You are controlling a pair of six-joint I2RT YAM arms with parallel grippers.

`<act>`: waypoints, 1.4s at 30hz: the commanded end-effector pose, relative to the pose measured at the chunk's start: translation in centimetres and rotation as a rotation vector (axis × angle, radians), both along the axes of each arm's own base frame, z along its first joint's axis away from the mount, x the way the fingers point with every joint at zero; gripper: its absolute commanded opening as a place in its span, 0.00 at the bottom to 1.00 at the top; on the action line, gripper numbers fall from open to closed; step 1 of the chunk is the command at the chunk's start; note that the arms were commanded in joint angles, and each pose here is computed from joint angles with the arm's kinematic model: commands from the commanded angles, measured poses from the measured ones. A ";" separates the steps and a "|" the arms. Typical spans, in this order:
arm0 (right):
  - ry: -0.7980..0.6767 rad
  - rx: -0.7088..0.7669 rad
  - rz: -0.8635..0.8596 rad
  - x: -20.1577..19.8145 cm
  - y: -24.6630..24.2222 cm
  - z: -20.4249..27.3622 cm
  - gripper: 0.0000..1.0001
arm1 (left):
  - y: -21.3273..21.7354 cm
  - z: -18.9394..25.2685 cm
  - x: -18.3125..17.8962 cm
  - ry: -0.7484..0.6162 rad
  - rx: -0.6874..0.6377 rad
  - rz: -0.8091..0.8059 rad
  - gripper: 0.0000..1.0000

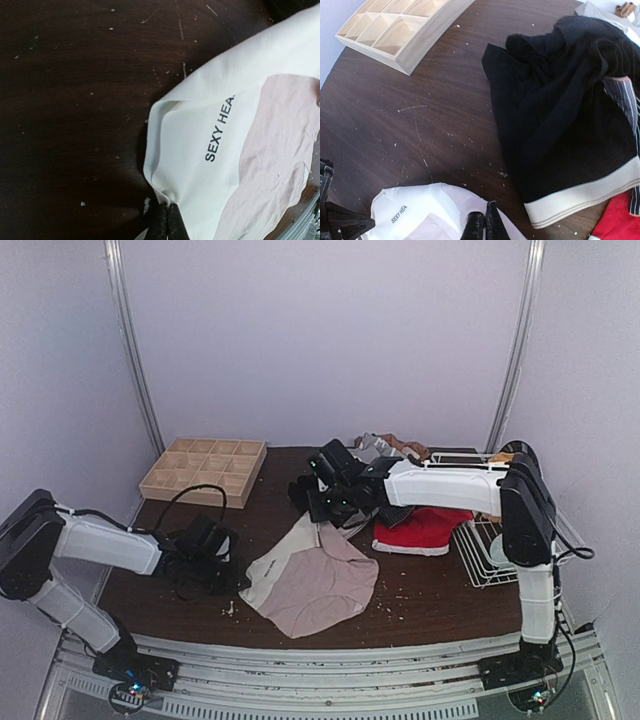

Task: Roll the underwear
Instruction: Adjust the underwear at the center of the board.

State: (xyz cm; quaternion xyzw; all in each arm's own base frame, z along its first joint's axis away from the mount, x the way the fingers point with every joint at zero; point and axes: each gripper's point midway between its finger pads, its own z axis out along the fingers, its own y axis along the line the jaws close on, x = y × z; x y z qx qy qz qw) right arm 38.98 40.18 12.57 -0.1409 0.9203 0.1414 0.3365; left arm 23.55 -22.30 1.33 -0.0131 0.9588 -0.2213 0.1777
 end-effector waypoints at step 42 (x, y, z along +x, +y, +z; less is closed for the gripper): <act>0.041 -0.163 0.334 -6.0 8.2 -3.5 0.62 | 0.8 7.3 -0.7 -0.110 -0.035 -0.011 0.11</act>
